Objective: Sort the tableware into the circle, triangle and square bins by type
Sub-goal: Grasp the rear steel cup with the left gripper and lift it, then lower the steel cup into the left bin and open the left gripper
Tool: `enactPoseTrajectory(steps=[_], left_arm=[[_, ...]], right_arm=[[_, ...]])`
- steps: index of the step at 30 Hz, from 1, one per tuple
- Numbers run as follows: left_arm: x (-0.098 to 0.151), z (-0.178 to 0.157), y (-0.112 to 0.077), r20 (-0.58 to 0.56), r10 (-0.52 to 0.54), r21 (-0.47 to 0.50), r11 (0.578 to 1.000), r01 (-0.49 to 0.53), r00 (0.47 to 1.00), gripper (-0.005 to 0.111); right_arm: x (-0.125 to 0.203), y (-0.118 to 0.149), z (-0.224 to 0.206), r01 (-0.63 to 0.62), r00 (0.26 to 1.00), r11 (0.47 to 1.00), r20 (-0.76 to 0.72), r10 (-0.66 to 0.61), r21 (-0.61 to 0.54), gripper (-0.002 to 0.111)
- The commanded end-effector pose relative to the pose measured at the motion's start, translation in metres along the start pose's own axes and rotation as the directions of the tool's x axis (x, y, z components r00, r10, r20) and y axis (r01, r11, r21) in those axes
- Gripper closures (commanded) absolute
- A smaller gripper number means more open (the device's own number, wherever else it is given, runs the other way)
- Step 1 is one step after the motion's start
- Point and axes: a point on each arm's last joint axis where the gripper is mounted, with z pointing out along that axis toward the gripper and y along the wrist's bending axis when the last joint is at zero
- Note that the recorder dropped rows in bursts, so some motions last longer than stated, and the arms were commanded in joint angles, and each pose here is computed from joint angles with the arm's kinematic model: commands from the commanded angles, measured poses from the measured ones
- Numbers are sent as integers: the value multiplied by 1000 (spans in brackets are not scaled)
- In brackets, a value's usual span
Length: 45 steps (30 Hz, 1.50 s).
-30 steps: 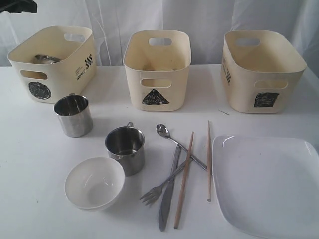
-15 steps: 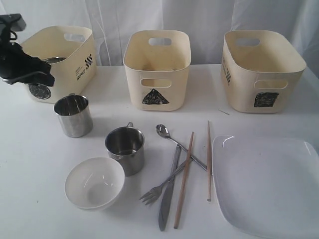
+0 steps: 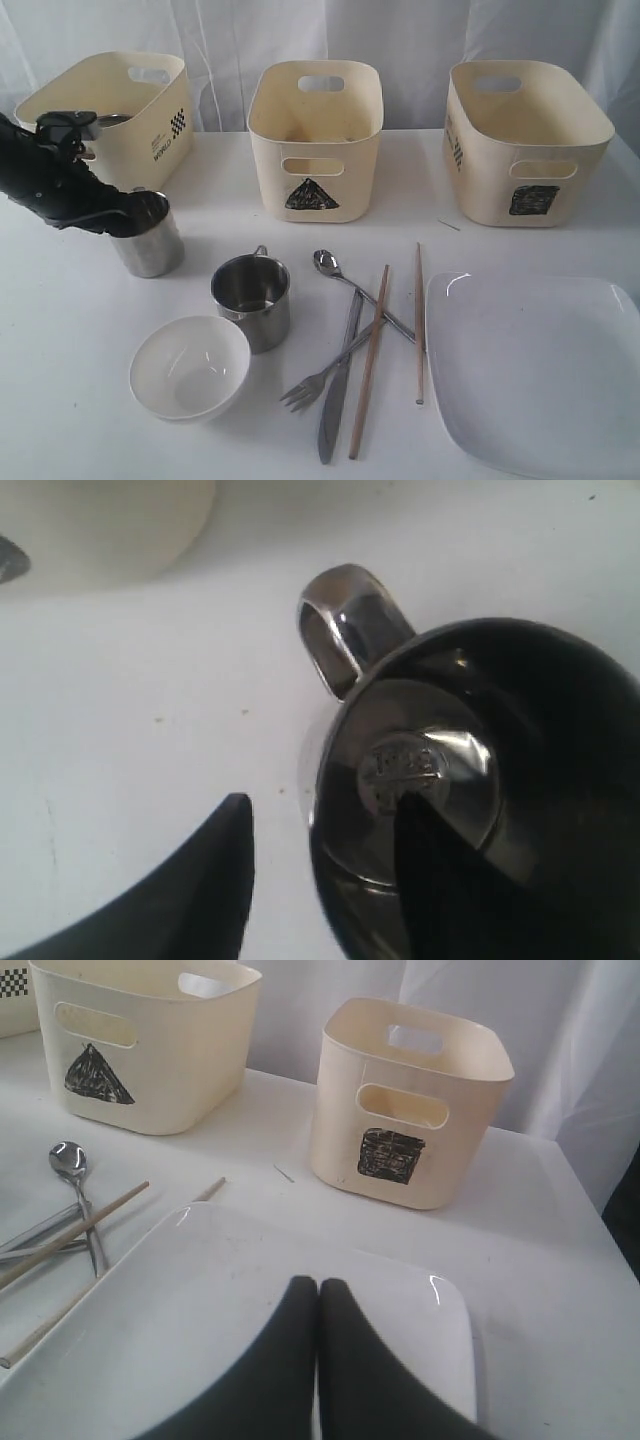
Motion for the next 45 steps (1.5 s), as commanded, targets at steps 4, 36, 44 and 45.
enactPoseTrajectory(steps=[4,36,44,45], left_arm=[[-3,-6,-8,-37,29,57,998,-26,999,106],[-136,-40,65,480,282,-432,900,-56,830,107],[-135,-34,66,495,221,-396,918,-8,840,75],[-134,-34,65,492,194,-375,927,6,849,69]], right_arm=[[0,0,0,-1,1000,1000,11,1,-1,108],[0,0,0,-1,1000,1000,11,1,-1,108],[0,0,0,-1,1000,1000,11,1,-1,108],[0,0,0,-1,1000,1000,11,1,-1,108]])
